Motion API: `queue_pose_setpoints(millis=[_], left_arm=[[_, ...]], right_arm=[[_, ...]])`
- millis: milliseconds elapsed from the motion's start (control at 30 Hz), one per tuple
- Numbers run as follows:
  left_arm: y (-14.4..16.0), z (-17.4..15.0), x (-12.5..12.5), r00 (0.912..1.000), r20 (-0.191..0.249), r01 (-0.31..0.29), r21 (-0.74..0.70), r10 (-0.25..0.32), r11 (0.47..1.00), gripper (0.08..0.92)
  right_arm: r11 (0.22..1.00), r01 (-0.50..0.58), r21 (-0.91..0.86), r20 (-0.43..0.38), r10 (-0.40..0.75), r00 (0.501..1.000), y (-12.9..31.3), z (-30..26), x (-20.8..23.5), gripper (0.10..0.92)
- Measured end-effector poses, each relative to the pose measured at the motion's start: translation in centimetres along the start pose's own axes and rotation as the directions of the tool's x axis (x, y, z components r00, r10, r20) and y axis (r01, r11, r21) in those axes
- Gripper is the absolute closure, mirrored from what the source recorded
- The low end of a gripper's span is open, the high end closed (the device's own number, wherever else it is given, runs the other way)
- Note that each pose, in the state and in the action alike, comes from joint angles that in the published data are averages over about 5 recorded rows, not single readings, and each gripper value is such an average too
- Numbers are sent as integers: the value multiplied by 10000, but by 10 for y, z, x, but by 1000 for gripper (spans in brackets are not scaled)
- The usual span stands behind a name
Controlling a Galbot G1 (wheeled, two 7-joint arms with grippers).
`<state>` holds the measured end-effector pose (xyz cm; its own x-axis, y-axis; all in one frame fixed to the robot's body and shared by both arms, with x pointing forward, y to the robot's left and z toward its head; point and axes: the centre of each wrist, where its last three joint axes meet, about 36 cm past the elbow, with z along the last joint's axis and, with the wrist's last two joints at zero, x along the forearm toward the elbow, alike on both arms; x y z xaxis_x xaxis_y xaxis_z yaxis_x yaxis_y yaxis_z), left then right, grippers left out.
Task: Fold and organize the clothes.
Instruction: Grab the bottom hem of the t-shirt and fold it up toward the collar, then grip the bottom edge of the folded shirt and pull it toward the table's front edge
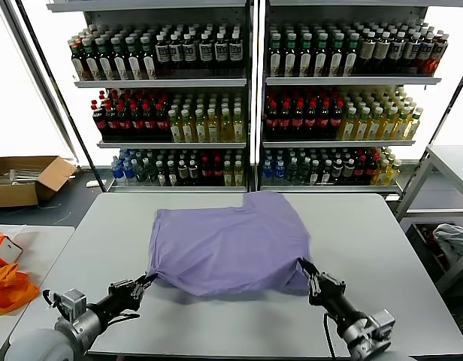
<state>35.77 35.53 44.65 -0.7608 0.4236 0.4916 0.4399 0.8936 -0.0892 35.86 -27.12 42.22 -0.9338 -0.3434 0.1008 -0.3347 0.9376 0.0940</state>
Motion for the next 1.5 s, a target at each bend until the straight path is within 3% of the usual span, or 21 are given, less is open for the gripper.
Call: queue_pose_setpoints(millis=[267,433,767,1133,1233,1333,1500], left_arm=[[30,-8,-44,9997,-249,27,119,-24,9999,902],[48,-10,-67,9985,-399,376,181,-368,9991,862],[65,-13,-70,9919,-411,1212,207,-1203,9924,575],[43,2,-62,9892,-374,1429,332,-1416,9892,264],[39,7,-65,9884,-402,1484,479,-1466,9878,201],[35,12,-66,9879,-459,1511,638,-1484,9865,183],[32,20,-68,9867,-586,1565,831,-1519,9842,276]], right_arm=[[9998,-181,131,-352,185,9992,-16,13,-61,910],[9991,-276,322,-716,298,9970,-18,16,-89,799],[9948,-782,652,-1262,860,9883,-24,17,-92,513],[9879,-1384,697,-2477,1516,9569,-19,33,-48,221],[9882,-1392,639,-2721,1514,9503,-14,37,-39,219],[9889,-1360,592,-2888,1474,9460,-9,40,-32,277],[9889,-1390,527,-3050,1485,9407,-4,43,-26,415]])
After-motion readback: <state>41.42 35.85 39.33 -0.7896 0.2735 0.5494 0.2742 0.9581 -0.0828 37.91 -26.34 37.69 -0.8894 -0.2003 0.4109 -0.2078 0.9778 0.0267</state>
